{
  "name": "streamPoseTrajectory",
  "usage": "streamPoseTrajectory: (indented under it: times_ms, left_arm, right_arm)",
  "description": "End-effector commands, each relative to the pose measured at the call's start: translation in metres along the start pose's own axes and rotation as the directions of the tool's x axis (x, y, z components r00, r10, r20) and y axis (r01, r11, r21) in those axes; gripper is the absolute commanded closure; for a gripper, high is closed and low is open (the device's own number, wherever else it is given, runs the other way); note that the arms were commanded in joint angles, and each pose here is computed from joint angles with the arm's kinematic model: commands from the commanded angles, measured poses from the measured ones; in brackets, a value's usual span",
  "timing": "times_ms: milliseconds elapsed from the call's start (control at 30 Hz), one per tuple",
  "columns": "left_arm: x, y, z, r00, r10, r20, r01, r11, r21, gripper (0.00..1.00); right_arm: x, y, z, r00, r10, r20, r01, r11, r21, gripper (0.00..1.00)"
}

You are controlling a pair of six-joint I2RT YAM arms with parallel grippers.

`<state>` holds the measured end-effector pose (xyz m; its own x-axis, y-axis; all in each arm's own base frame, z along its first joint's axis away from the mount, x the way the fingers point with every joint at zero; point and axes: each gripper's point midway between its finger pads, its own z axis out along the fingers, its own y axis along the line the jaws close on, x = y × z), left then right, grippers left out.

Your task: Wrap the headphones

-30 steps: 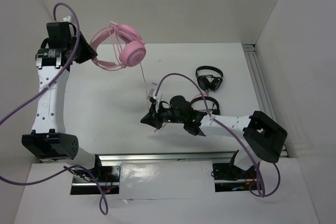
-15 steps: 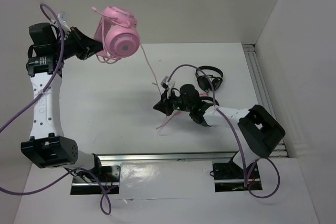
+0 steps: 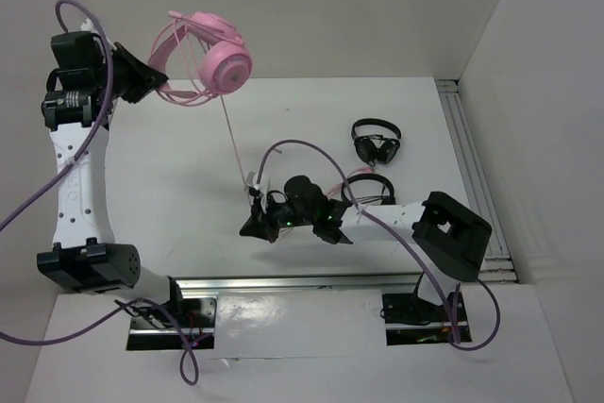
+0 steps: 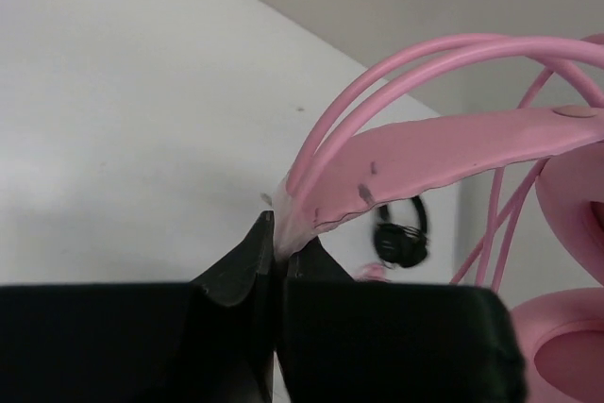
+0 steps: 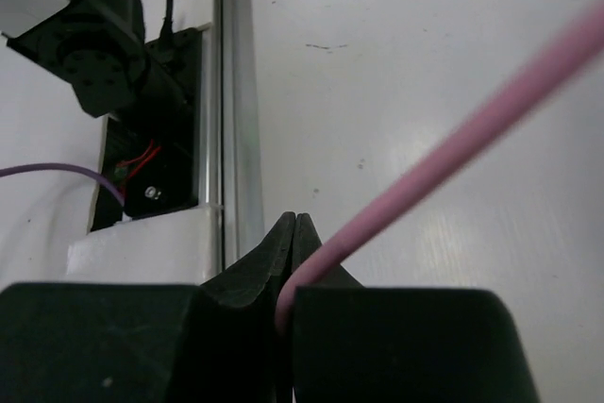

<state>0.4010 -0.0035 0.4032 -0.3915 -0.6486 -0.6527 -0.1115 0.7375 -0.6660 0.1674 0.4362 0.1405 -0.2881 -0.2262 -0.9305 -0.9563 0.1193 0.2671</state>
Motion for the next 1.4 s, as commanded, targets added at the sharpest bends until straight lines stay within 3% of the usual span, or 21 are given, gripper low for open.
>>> streamPoseTrajectory:
  times_ms: [0,67,133,200,300,433,500,600,633,800,933,1000,1133,1233,1267,1333,1367]
  left_arm:
    - [-0.039,0.026,0.018,0.978,0.032,0.207,0.011,0.979,-0.206,1.0]
    - [-0.027,0.06,0.027,0.971,0.127,0.205,-0.042,0.927,-0.373,1.0]
    - [-0.009,0.056,0.025,0.947,0.267,0.179,-0.166,0.883,-0.44,1.0]
    - [0.011,0.089,0.022,0.922,0.358,0.147,-0.209,0.78,-0.59,1.0]
    - [0.05,0.107,0.021,0.861,0.507,0.047,-0.368,0.684,-0.63,1.0]
    - [0.104,0.107,0.026,0.752,0.647,-0.127,-0.599,0.59,-0.541,1.0]
    - [0.135,0.115,0.035,0.688,0.675,-0.266,-0.701,0.525,-0.482,1.0]
    - [0.19,0.108,0.037,0.578,0.719,-0.385,-0.815,0.486,-0.317,1.0]
    - [0.202,0.102,0.033,0.561,0.734,-0.382,-0.828,0.491,-0.271,1.0]
    - [0.238,0.101,0.014,0.499,0.777,-0.384,-0.862,0.488,-0.134,1.0]
    - [0.251,0.084,-0.007,0.496,0.802,-0.332,-0.854,0.52,-0.02,1.0]
    - [0.251,0.076,-0.023,0.52,0.806,-0.282,-0.835,0.549,0.03,1.0]
    - [0.257,0.045,-0.052,0.549,0.814,-0.191,-0.792,0.579,0.191,1.0]
    - [0.249,0.03,-0.069,0.554,0.817,-0.157,-0.782,0.576,0.238,1.0]
    - [0.251,0.02,-0.077,0.549,0.825,-0.134,-0.774,0.563,0.29,1.0]
    - [0.245,0.002,-0.091,0.553,0.828,-0.094,-0.761,0.548,0.349,1.0]
    - [0.246,-0.008,-0.098,0.548,0.833,-0.074,-0.751,0.529,0.395,1.0]
  right_arm:
    - [0.013,0.038,0.004,0.994,-0.038,-0.1,0.031,0.997,-0.069,1.0]
    - [0.002,0.051,0.002,0.994,-0.061,-0.093,0.053,0.994,-0.091,1.0]
    - [-0.011,0.056,-0.003,0.992,-0.099,-0.083,0.092,0.991,-0.093,1.0]
    - [-0.035,0.054,-0.013,0.987,-0.135,-0.092,0.131,0.99,-0.042,1.0]
    - [-0.061,0.039,-0.033,0.96,-0.228,-0.164,0.244,0.966,0.084,1.0]
    - [-0.098,0.019,-0.067,0.913,-0.324,-0.246,0.384,0.887,0.257,1.0]
    - [-0.122,0.009,-0.086,0.904,-0.35,-0.245,0.419,0.836,0.355,1.0]
    - [-0.156,-0.014,-0.12,0.881,-0.399,-0.255,0.472,0.691,0.548,1.0]
    - [-0.171,-0.028,-0.137,0.868,-0.419,-0.267,0.485,0.594,0.642,1.0]
    - [-0.204,-0.057,-0.186,0.847,-0.46,-0.266,0.441,0.329,0.835,1.0]
    - [-0.22,-0.075,-0.205,0.846,-0.497,-0.194,0.36,0.265,0.894,0.95]
    - [-0.225,-0.086,-0.218,0.848,-0.504,-0.165,0.32,0.24,0.916,0.92]
    - [-0.224,-0.108,-0.208,0.856,-0.505,-0.108,0.299,0.316,0.9,0.91]
    - [-0.213,-0.124,-0.186,0.882,-0.467,-0.061,0.295,0.448,0.844,0.9]
    - [-0.216,-0.119,-0.172,0.876,-0.482,-0.016,0.308,0.535,0.787,0.88]
    - [-0.202,-0.135,-0.159,0.908,-0.417,0.038,0.259,0.631,0.731,0.82]
    - [-0.196,-0.127,-0.143,0.921,-0.378,0.091,0.234,0.728,0.644,0.81]
